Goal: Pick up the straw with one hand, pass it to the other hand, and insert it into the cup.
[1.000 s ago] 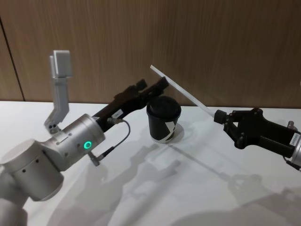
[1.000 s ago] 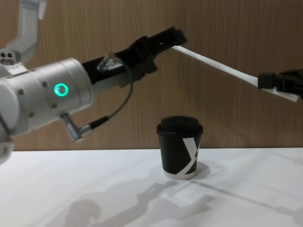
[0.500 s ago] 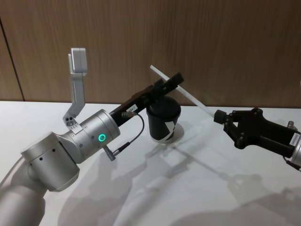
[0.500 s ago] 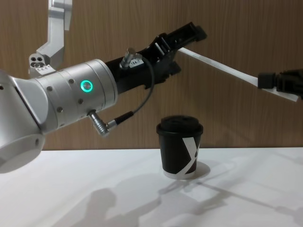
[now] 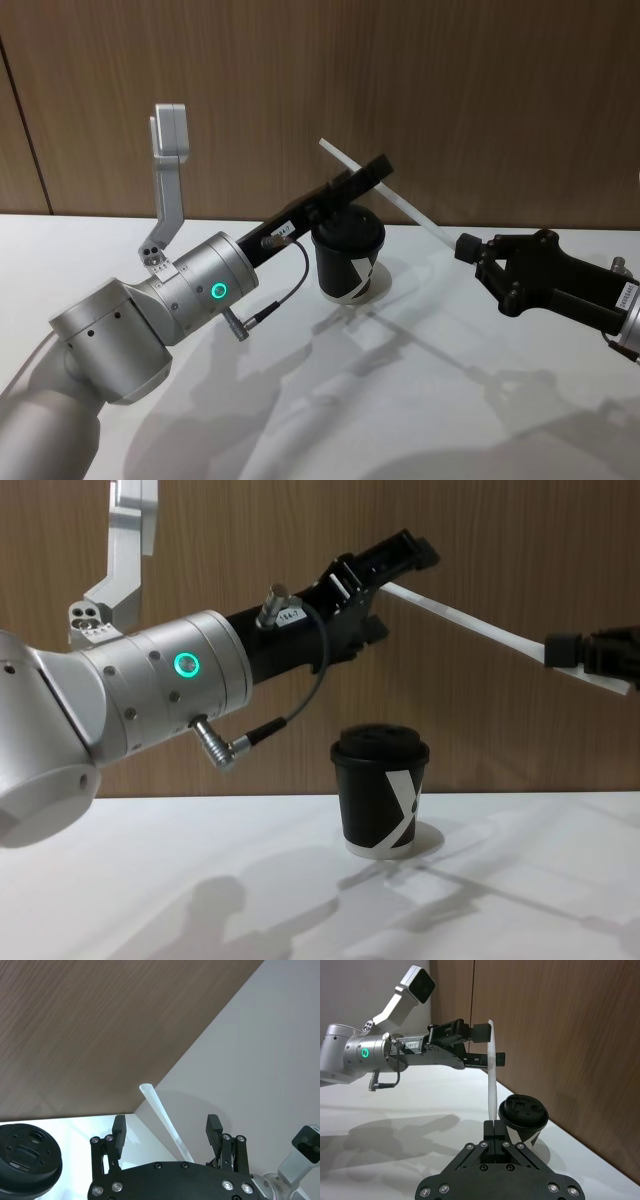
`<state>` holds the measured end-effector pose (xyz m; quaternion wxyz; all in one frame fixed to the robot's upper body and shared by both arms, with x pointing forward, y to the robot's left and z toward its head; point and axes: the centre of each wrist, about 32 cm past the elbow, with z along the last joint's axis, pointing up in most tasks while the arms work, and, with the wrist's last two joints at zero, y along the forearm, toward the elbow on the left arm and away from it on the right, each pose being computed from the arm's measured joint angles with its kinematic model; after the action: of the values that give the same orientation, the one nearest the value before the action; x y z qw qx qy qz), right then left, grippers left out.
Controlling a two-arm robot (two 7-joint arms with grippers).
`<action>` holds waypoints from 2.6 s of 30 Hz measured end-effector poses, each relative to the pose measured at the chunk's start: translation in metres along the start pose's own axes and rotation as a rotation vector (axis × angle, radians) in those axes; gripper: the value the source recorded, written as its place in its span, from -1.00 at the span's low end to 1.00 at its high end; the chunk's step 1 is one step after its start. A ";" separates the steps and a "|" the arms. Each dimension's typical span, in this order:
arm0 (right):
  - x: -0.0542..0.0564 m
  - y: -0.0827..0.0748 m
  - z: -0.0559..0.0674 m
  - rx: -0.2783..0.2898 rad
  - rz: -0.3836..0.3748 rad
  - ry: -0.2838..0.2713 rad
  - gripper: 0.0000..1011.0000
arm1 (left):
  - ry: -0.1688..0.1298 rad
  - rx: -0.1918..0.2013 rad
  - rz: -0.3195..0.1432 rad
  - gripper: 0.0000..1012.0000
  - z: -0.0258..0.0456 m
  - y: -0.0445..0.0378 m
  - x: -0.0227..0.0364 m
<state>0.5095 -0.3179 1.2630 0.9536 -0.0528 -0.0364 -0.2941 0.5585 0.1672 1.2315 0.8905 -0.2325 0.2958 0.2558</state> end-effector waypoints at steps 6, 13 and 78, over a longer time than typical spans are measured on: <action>0.000 0.000 0.000 0.000 0.000 0.000 -0.99 | 0.008 0.002 0.000 0.98 -0.0009 -0.0007 0.0013; 0.000 0.000 0.000 0.000 0.000 0.000 -0.99 | 0.014 -0.002 -0.011 0.98 -0.0018 -0.0028 0.0030; 0.000 0.000 0.000 0.000 0.000 0.000 -0.69 | 0.016 -0.013 -0.043 -0.99 -0.0021 -0.0070 0.0074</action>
<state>0.5095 -0.3179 1.2630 0.9536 -0.0528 -0.0364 -0.2941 0.5669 0.1629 1.2271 0.8918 -0.2466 0.2963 0.2366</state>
